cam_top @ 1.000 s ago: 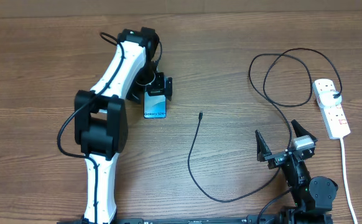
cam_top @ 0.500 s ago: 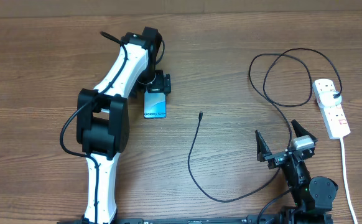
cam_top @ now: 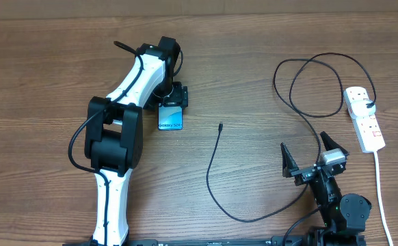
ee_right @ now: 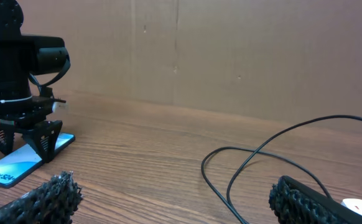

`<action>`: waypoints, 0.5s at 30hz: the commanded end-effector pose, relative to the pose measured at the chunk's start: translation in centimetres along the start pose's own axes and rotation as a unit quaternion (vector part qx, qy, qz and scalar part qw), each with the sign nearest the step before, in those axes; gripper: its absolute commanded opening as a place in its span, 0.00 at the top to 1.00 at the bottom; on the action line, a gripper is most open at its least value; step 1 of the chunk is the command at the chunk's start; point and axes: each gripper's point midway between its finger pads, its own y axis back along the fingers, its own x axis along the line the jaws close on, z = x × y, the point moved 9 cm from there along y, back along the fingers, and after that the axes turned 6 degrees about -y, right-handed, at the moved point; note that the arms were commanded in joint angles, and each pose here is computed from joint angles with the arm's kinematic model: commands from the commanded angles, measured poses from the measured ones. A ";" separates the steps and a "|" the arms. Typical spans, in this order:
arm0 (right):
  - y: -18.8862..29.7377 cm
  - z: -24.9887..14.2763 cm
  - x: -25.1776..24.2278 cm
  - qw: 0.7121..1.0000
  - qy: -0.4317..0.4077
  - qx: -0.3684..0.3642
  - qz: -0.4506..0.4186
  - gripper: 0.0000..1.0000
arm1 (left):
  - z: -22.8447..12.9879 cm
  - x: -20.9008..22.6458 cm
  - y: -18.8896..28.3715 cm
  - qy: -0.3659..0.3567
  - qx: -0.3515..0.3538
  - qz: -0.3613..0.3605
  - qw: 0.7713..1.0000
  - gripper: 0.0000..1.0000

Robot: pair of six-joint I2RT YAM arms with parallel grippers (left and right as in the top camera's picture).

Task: Plug charger to phone and switch on socket
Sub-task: 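Lower the left gripper and grasp the phone's sides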

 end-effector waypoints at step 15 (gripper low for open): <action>0.0 -0.2 0.1 1.000 0.002 -0.003 0.004 0.00 | -0.3 -1.3 -1.5 -0.005 0.004 -0.021 1.000 0.14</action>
